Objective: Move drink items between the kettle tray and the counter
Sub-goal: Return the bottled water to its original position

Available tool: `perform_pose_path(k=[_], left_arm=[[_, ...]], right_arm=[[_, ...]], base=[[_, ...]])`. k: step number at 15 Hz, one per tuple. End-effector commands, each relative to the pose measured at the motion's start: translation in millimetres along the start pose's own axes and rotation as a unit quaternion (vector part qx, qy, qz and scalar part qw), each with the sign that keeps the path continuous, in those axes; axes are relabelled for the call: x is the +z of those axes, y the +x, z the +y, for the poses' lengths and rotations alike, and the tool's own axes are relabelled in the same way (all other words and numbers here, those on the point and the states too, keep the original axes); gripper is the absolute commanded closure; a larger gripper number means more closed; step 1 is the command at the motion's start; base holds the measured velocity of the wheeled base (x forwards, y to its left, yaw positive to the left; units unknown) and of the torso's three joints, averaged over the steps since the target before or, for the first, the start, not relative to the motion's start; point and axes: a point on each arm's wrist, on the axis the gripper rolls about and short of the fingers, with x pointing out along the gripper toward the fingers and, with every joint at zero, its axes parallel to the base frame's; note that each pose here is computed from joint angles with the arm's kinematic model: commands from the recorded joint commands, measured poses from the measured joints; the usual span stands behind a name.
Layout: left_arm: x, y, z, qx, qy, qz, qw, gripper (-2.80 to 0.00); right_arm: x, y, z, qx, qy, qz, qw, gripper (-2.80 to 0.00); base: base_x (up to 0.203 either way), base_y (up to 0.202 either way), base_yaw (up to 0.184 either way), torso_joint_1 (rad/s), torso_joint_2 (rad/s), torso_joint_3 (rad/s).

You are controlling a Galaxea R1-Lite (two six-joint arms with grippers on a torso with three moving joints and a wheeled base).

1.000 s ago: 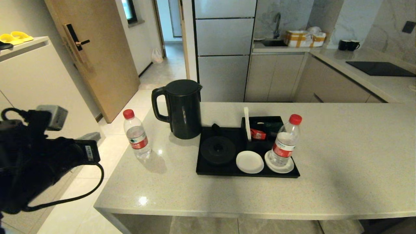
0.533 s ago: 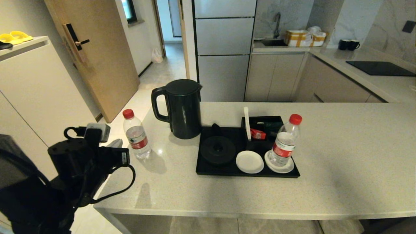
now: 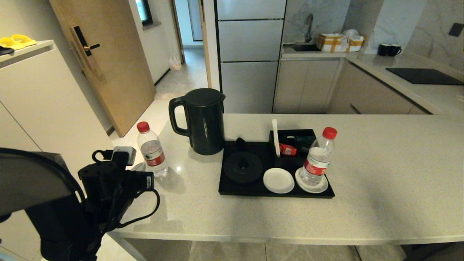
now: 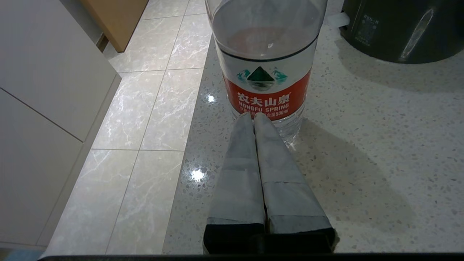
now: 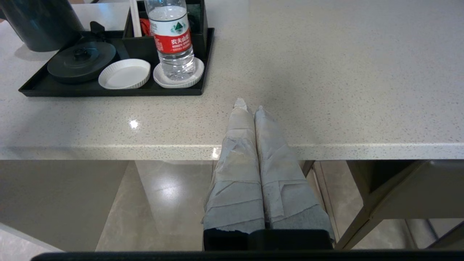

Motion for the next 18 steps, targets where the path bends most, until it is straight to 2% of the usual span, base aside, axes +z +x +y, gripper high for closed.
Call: perform_pose_path(k=[1,2,3,12,18], left_arm=[[0.9,-0.1,0.3,0.001,-0.001,-0.004,1.0,0.0],[0.8,-0.2,0.3,0.001,0.0,-0.004,1.0,0.0],[-0.8,0.1,0.1,0.003,0.001,-0.001,1.0,-2.8],[-2.4,10.9,-2.3,0.005,-0.001,-0.005,1.0,-2.8],[-7.3,36.6,-8.8,0.005,-0.004,-0.018,0.9998,-2.8]], right_arm=[[-0.3,0.0,0.0,0.0,0.0,0.0,1.0,0.0],[-0.1,-0.1,0.0,-0.001,0.0,-0.001,1.0,0.0],[-0.3,0.0,0.0,-0.001,-0.001,0.0,1.0,0.0],[-0.3,0.0,0.0,0.0,0.0,0.0,1.0,0.0],[0.0,-0.1,0.0,-0.001,0.0,-0.001,1.0,0.0]], base=[[0.0,0.0,0.0,0.0,0.0,0.0],[0.0,0.0,0.0,0.0,0.0,0.0],[0.0,0.0,0.0,0.0,0.0,0.0],[0.0,0.0,0.0,0.0,0.0,0.0],[0.0,0.0,0.0,0.0,0.0,0.0]])
